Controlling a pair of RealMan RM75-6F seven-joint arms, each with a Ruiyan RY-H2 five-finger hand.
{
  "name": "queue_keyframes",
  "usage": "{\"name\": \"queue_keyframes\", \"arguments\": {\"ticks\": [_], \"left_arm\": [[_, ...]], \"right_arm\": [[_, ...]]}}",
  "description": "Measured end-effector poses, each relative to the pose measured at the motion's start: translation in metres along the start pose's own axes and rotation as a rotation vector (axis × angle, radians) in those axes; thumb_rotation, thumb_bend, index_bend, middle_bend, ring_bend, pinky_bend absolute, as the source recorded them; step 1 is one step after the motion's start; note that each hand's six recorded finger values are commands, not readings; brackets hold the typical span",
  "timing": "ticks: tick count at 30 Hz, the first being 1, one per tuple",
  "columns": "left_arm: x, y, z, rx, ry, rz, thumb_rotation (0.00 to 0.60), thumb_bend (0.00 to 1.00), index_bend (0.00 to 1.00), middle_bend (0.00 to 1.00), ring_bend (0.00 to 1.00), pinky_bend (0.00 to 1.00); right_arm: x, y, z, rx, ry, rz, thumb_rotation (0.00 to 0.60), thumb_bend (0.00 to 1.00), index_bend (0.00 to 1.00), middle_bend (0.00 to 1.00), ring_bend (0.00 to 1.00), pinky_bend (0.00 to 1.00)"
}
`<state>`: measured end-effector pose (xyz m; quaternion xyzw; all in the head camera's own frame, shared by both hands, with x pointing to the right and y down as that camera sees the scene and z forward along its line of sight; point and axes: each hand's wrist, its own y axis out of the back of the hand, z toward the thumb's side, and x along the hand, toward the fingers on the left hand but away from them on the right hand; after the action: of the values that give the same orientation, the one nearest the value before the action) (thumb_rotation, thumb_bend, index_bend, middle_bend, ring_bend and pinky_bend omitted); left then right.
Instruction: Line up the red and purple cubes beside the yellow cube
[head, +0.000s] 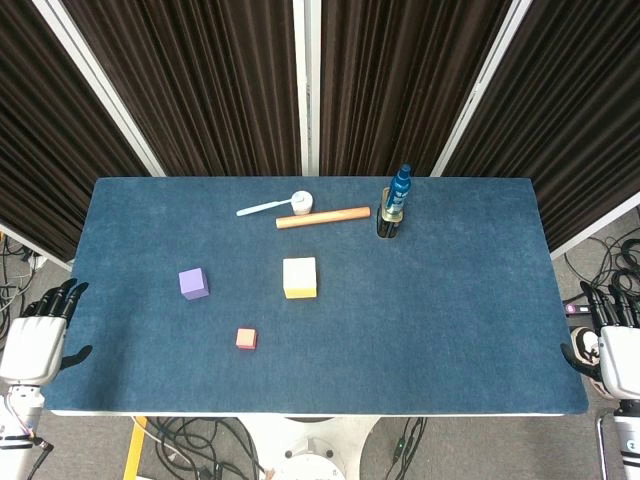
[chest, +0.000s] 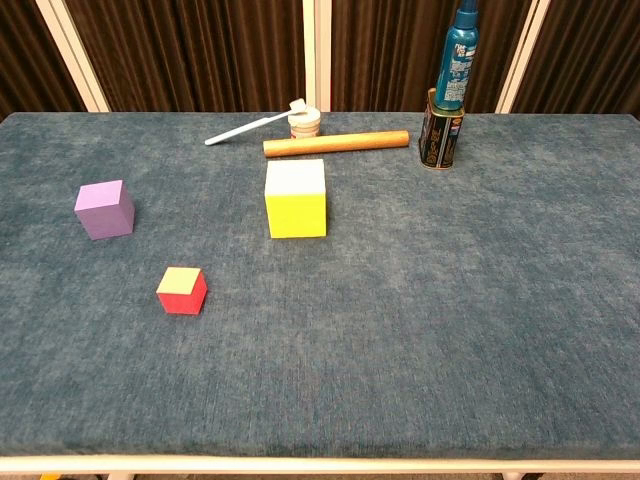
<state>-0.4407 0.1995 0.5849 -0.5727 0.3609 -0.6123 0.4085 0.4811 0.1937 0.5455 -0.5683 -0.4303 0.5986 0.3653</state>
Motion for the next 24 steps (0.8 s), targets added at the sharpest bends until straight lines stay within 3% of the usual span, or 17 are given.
{"name": "queue_keyframes", "arguments": {"ticks": [18,24], "left_arm": [[-0.016,0.006,0.000,-0.041,0.018,0.023,0.600,0.12,0.18,0.23,0.20,0.35],[0.014,0.017,0.015,-0.093,-0.066,0.055,0.600,0.12,0.22,0.31,0.33,0.52]], "right_arm": [[0.005,0.008,-0.003,-0.019,0.026,-0.026,0.600,0.14,0.00,0.10,0.03,0.11],[0.003,0.021,-0.004,-0.002,0.032,-0.060,0.600,0.14,0.00,0.10,0.03,0.11]]}}
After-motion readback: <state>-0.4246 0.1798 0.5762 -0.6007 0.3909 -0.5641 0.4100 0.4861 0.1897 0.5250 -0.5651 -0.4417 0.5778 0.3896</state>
